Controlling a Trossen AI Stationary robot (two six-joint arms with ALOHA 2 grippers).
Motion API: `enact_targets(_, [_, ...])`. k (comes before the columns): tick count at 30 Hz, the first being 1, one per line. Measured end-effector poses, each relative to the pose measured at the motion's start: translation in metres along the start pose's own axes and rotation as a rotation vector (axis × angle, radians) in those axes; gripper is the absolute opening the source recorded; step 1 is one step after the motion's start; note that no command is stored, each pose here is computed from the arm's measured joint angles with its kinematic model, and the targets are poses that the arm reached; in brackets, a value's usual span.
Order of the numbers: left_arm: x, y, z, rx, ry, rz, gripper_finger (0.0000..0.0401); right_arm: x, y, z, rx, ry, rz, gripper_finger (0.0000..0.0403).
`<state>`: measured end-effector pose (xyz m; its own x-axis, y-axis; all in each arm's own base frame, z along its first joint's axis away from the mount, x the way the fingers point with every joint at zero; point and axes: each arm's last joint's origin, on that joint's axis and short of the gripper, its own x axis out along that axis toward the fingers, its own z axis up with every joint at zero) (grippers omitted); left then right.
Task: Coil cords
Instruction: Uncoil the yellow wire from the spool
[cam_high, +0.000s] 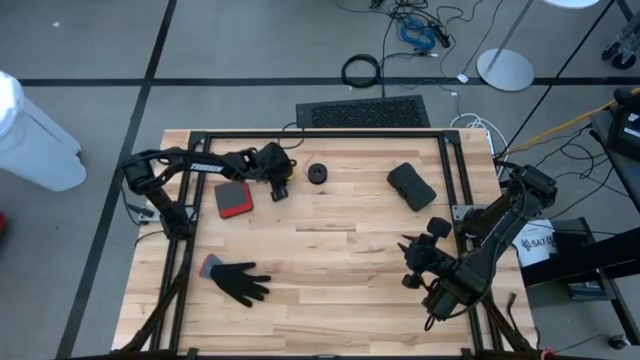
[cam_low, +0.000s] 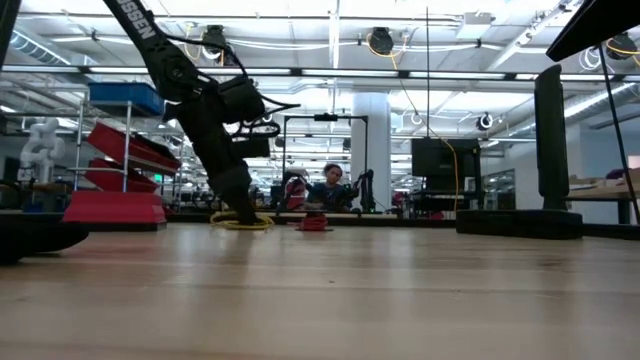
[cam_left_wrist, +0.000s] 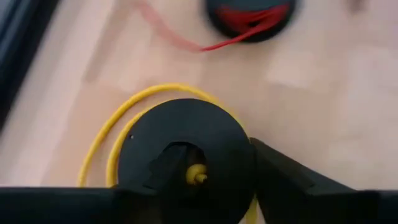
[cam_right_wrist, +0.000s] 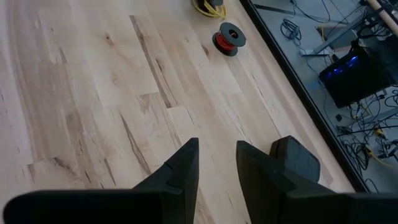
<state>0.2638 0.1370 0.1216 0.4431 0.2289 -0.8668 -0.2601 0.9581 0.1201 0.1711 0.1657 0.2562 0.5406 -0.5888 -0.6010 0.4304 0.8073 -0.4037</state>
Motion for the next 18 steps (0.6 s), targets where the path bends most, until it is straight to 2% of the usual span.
enact_targets(5, [-0.002, -0.021, 0.008, 0.061, -0.012, -0.08, 0.0122, 0.0, 0.0, 0.0, 0.0, 0.0, 0.0, 0.0093])
enact_targets(13, [-0.008, -0.069, 0.02, 0.174, -0.045, -0.21, 0.012, 0.0, 0.002, 0.001, 0.014, -0.005, 0.014, 0.0093])
enact_targets(18, [-0.015, -0.095, 0.032, 0.247, -0.072, -0.254, 0.0119, 0.0, 0.006, 0.003, 0.004, -0.029, 0.039, 0.0093])
